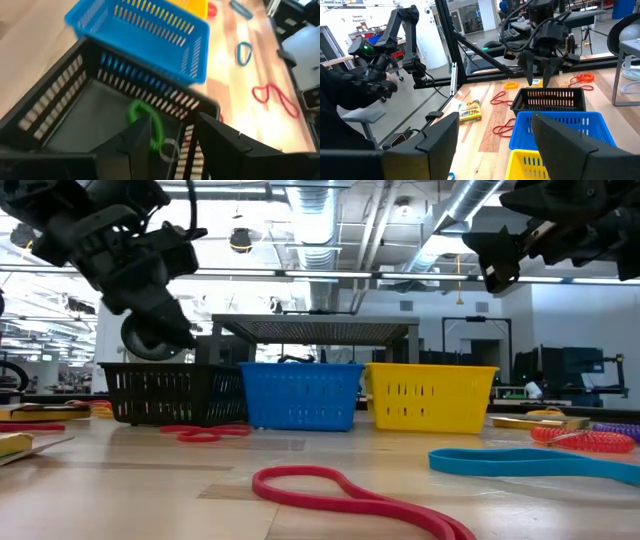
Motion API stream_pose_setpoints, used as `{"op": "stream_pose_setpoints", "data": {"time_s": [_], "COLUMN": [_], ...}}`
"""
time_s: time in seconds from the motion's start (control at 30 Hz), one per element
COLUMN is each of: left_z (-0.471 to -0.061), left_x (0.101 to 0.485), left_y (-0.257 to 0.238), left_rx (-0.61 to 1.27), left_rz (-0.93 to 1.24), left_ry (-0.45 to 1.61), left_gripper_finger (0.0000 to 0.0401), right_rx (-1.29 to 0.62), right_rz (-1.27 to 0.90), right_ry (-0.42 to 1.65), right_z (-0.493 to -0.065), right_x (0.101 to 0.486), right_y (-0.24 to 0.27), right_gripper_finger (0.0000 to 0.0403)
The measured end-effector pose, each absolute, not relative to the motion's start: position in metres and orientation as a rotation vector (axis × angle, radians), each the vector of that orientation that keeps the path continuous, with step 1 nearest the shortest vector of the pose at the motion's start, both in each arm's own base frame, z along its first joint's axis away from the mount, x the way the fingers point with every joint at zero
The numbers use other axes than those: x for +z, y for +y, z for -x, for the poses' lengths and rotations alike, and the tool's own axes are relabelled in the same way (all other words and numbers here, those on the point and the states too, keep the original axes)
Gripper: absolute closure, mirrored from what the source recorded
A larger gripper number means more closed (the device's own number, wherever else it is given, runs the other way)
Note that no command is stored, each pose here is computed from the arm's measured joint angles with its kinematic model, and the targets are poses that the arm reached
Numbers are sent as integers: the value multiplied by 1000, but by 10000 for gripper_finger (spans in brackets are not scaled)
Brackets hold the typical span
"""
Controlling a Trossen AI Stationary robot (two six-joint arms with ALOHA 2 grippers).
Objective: Pick & Place Office Desk Supplies
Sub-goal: Adjust the black basket
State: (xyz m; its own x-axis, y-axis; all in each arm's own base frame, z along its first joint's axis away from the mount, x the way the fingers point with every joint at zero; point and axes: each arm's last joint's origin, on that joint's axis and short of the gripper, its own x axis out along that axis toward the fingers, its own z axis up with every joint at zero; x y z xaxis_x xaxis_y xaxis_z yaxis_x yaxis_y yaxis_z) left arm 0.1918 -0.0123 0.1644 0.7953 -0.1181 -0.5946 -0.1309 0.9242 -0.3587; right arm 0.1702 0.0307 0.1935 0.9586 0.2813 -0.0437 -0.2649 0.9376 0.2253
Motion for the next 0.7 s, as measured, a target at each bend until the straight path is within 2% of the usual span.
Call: {"op": "stream_pose_setpoints", "data": {"time_s": [0.33, 0.7], "left_z": [-167, -160], "left_x": [161, 165], "left_y": [-11, -12], "left_rx": [89, 53], "left_rz": [469, 539], "left_ry": [828, 846], "left_gripper_finger": [263, 265], "right_rx": [279, 278], "right_rz": [-235, -239], "right_ry": [76, 75], "right_z": [-170, -170], "right_x": [194, 194], "right_y": [31, 31], "right_gripper_finger": [159, 159]}}
